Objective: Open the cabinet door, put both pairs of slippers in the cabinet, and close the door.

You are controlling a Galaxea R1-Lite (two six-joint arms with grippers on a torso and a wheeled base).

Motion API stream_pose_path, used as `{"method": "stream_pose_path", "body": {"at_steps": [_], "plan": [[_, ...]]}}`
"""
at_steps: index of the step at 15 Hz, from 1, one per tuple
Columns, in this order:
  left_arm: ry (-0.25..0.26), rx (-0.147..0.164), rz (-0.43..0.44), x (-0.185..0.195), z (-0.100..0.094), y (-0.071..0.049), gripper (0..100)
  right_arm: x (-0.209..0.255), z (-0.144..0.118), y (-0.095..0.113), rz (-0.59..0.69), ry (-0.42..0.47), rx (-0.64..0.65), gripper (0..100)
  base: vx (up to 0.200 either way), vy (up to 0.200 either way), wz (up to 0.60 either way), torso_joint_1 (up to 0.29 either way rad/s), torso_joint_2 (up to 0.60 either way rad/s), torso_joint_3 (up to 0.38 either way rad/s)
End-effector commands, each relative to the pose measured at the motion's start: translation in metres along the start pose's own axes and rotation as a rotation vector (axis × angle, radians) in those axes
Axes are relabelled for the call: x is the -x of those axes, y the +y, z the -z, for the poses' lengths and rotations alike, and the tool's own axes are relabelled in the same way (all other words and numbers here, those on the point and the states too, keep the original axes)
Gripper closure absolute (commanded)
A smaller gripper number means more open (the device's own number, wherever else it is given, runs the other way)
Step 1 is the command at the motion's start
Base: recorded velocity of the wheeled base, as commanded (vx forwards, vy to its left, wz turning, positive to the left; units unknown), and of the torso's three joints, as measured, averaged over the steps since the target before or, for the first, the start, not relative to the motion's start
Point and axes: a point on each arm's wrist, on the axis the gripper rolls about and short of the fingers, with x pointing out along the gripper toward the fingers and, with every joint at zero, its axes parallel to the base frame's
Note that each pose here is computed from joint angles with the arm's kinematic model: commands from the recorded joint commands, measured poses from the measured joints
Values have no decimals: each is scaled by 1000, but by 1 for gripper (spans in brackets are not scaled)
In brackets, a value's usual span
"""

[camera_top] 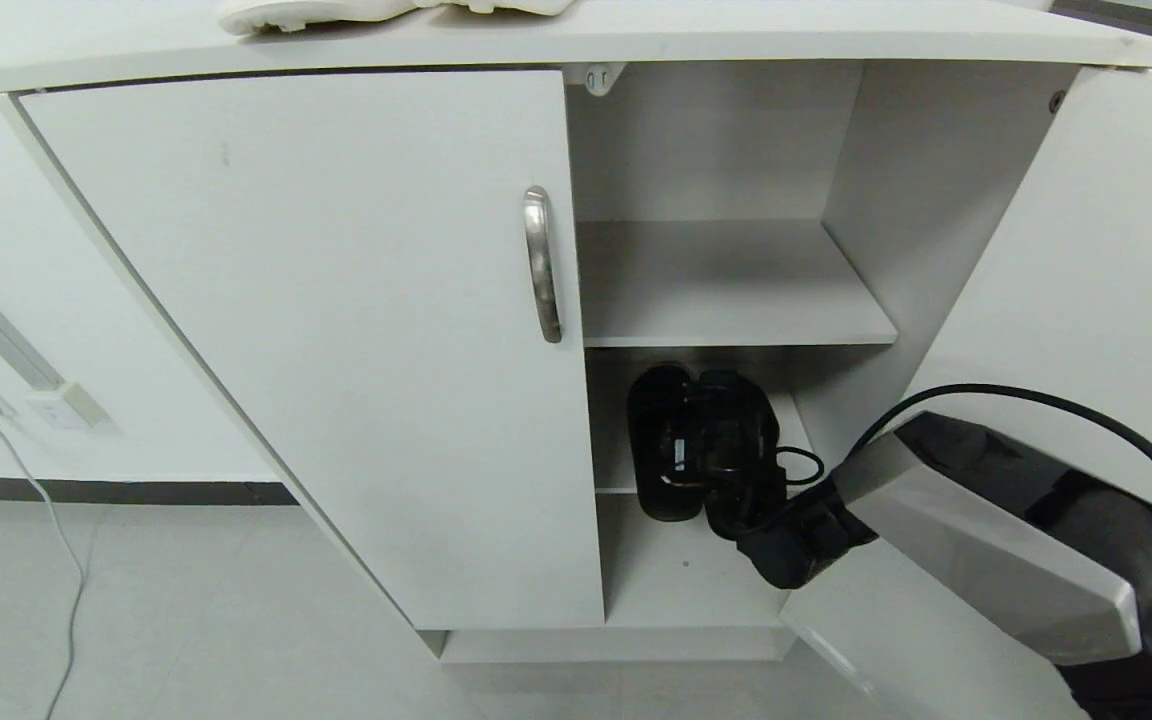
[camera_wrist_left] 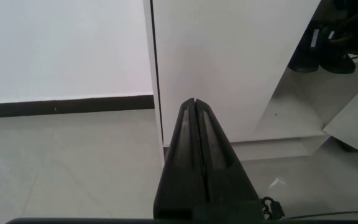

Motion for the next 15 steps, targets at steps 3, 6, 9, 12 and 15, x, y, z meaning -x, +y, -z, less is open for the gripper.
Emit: {"method": "stream_pose_path", "body": {"at_steps": [3, 6, 9, 12, 15], "plan": [[1, 0, 0, 0, 0, 0, 100, 86, -28, -20, -82, -29, -16, 0, 0, 0, 0, 0, 0, 0], [1, 2, 0, 0, 0, 0, 100, 146, -14, -33, -164, -8, 7, 0, 0, 0, 0, 0, 0, 0], [1, 2, -1, 0, 0, 0, 100, 168, -21, -35, -205, -36, -13, 0, 0, 0, 0, 0, 0, 0], [1, 2, -1, 0, 0, 0, 100, 169, -12, -38, -201, -9, 9, 0, 0, 0, 0, 0, 0, 0], [1, 2, 0, 0, 0, 0, 100, 170, -6, -39, -200, 8, 23, 0, -133, 0, 0, 8, 2, 2]]}}
